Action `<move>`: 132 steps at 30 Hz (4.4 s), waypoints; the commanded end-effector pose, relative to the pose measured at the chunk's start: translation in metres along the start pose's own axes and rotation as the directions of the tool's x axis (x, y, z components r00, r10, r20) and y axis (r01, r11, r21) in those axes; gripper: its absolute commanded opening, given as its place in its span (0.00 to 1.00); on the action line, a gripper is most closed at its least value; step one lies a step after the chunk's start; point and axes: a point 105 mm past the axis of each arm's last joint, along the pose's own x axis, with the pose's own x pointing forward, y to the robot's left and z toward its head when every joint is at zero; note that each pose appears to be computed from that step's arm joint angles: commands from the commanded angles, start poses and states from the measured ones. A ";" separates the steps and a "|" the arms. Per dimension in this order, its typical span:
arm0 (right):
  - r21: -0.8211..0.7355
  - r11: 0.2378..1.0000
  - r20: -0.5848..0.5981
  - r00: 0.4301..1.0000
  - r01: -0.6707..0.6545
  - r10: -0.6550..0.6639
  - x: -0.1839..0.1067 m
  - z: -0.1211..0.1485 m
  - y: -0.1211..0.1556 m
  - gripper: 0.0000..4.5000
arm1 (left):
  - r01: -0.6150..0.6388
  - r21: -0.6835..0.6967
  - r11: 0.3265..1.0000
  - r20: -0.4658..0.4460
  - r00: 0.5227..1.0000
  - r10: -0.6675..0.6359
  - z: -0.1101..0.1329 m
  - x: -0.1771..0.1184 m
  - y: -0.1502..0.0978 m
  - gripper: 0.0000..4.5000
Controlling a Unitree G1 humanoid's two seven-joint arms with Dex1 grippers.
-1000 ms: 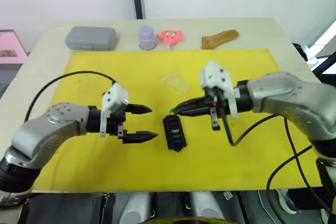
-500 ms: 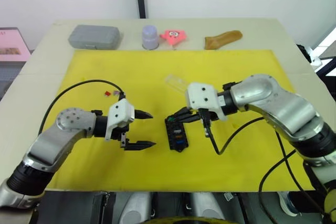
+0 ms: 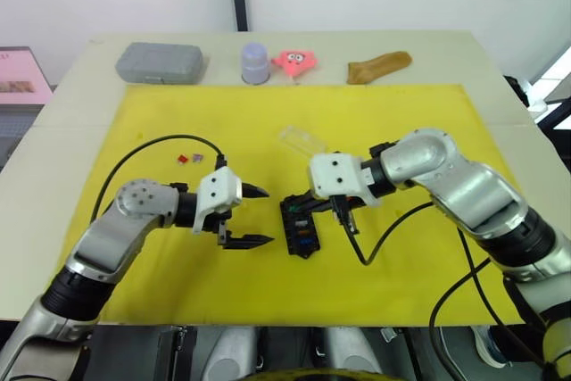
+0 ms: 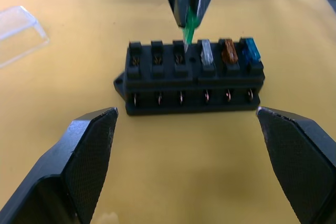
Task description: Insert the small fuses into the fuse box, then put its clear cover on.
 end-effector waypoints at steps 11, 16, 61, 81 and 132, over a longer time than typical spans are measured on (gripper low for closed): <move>-0.042 0.999 -0.002 1.000 0.005 -0.005 -0.002 0.006 -0.005 0.00 | 0.006 0.036 0.999 -0.010 1.000 -0.006 0.005 0.000 0.001 0.99; -0.048 0.999 -0.020 1.000 0.004 -0.005 -0.002 0.003 -0.006 0.00 | 0.013 0.042 0.999 -0.009 1.000 -0.012 0.006 0.003 0.001 0.99; 0.023 1.000 -0.078 0.997 0.000 0.001 0.006 -0.019 -0.007 0.00 | 0.016 0.077 0.997 0.006 1.000 -0.017 0.011 0.009 0.001 0.99; 0.096 0.994 0.124 0.991 0.041 -0.053 -0.024 0.019 -0.017 0.64 | 0.023 0.090 0.996 0.014 1.000 -0.024 0.011 0.010 -0.001 1.00; 0.289 0.946 0.287 0.929 0.147 -0.233 0.005 -0.025 0.010 0.01 | 0.040 0.112 0.993 0.027 0.999 -0.043 0.017 0.017 0.005 1.00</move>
